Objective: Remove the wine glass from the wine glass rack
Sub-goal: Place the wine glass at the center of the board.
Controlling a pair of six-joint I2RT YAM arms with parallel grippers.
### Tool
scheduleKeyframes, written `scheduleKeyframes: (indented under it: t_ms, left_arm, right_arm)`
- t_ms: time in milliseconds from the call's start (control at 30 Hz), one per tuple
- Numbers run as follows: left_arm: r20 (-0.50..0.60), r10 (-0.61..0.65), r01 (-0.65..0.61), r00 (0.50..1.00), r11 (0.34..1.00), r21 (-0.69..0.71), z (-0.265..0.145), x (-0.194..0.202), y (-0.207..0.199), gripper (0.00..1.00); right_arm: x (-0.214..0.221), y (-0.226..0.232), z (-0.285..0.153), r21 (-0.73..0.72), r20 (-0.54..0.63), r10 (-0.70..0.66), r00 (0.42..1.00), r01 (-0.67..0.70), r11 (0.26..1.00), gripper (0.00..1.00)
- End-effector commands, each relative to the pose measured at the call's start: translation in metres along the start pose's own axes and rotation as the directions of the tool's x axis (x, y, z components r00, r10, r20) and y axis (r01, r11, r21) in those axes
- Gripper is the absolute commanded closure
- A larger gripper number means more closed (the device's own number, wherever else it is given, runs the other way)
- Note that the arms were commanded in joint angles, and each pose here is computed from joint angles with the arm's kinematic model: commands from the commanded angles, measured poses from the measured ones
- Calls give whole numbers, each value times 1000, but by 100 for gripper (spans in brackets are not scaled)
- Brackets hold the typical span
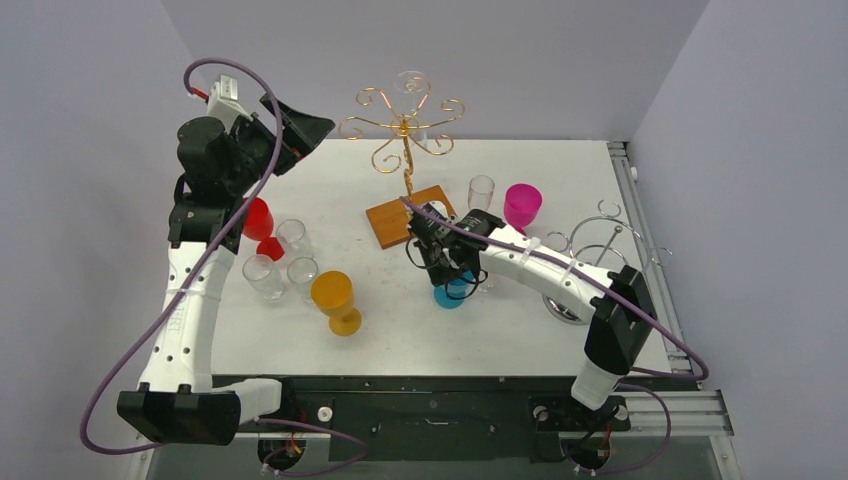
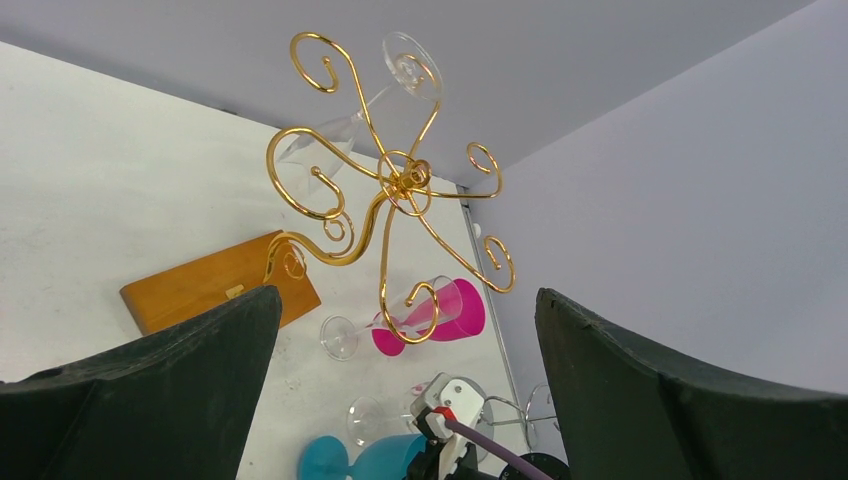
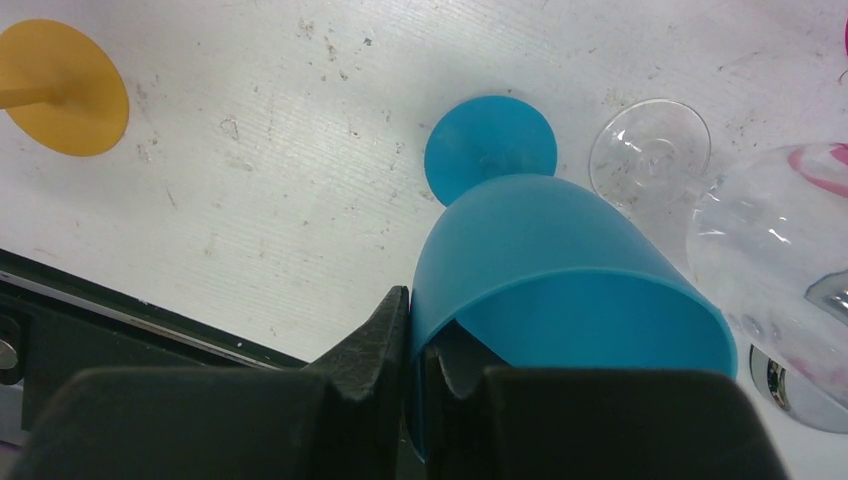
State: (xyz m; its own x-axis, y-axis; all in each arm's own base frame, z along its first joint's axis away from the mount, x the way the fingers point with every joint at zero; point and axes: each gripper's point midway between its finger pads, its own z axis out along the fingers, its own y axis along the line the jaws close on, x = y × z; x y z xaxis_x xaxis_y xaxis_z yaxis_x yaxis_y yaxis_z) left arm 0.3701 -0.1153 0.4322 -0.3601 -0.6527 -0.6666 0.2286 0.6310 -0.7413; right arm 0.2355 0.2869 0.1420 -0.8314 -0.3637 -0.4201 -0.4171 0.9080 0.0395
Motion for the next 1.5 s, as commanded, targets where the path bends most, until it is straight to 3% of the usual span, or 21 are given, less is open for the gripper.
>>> scheduleKeyframes:
  t_ms: [0, 433, 1133, 1467]
  left_arm:
    - [32, 17, -19, 999, 998, 54, 1, -10, -10, 4]
    - [33, 13, -15, 999, 998, 59, 1, -10, -12, 4]
    - [35, 3, -4, 999, 999, 53, 5, -12, -10, 4]
    - [22, 45, -46, 999, 998, 39, 16, -19, -14, 4]
  right_arm:
    - [-7, 0, -2, 9, 36, -9, 999, 9, 1000, 93]
    - [-19, 0, -22, -3, 87, 6, 996, -5, 1000, 73]
    - [-39, -2, -89, -86, 241, 70, 968, -50, 995, 57]
    - [-42, -13, -121, -128, 316, 110, 942, -72, 989, 44]
